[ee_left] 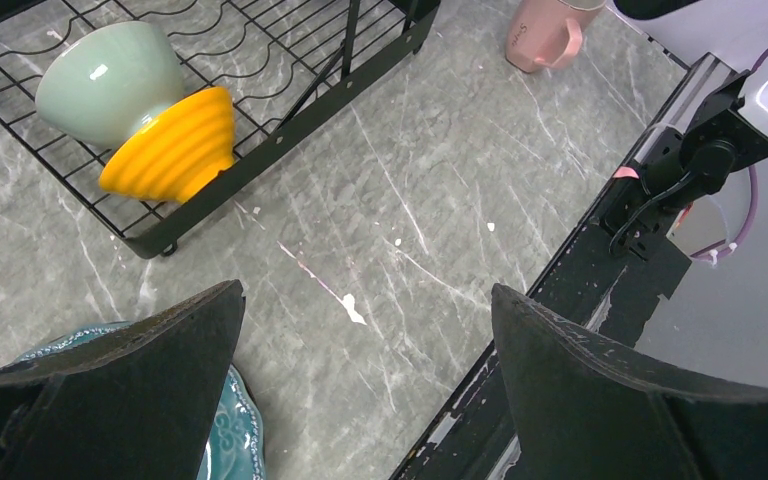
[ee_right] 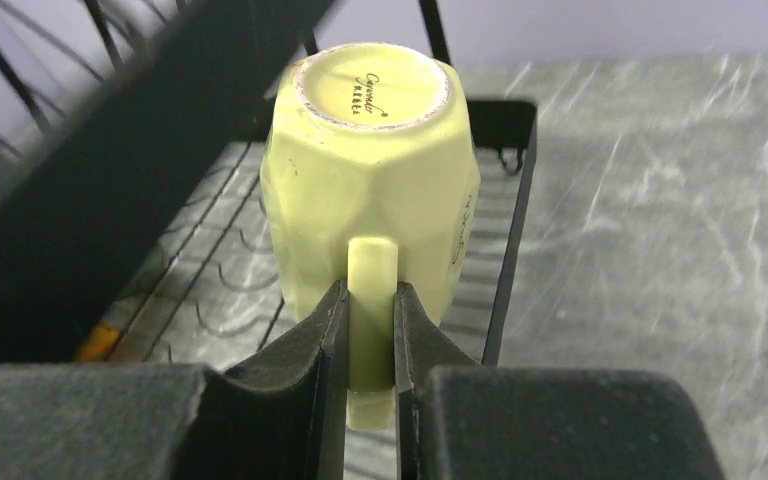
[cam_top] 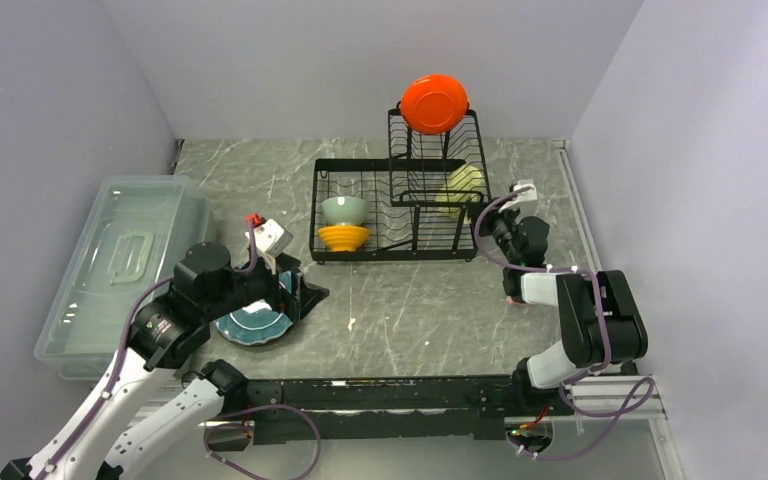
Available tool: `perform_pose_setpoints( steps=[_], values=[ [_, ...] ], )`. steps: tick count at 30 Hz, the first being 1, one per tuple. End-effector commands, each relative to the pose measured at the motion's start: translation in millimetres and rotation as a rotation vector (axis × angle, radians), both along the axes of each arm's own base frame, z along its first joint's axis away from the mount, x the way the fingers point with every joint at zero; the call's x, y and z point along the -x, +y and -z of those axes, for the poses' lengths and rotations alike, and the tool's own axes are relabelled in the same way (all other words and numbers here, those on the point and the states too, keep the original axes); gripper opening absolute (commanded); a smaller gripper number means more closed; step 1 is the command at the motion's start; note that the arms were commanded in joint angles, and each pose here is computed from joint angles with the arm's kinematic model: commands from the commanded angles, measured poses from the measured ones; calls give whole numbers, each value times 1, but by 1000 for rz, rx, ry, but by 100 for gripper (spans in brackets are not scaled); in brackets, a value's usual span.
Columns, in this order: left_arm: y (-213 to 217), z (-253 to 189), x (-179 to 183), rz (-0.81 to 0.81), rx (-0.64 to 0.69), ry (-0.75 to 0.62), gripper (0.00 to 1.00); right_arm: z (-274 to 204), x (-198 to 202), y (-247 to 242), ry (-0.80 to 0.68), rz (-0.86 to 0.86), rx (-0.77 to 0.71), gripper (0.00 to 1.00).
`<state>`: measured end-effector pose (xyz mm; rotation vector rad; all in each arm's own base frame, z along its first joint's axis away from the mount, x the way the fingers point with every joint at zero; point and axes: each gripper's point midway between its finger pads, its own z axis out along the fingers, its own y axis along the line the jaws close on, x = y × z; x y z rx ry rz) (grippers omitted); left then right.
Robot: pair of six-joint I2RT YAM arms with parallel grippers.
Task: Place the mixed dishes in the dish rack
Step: Turn the cup upside down in the dish rack.
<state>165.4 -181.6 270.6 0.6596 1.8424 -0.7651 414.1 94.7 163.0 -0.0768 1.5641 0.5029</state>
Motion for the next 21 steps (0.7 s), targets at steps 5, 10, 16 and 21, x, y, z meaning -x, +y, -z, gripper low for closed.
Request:
perform_pose_setpoints(
  steps=[5,10,16,21],
  values=[
    [1,-7,-3,-6,8,-42,99,-43,17,14,-184,-49,-18,0],
    [1,-6,-3,-6,6,-39,99,-48,12,14,-204,-36,-18,0],
    [2,-5,-4,-11,4,-41,99,-43,4,18,-204,-22,18,0],
    [1,-4,-4,-11,2,-39,99,-34,0,27,-192,-15,68,0]
  ],
)
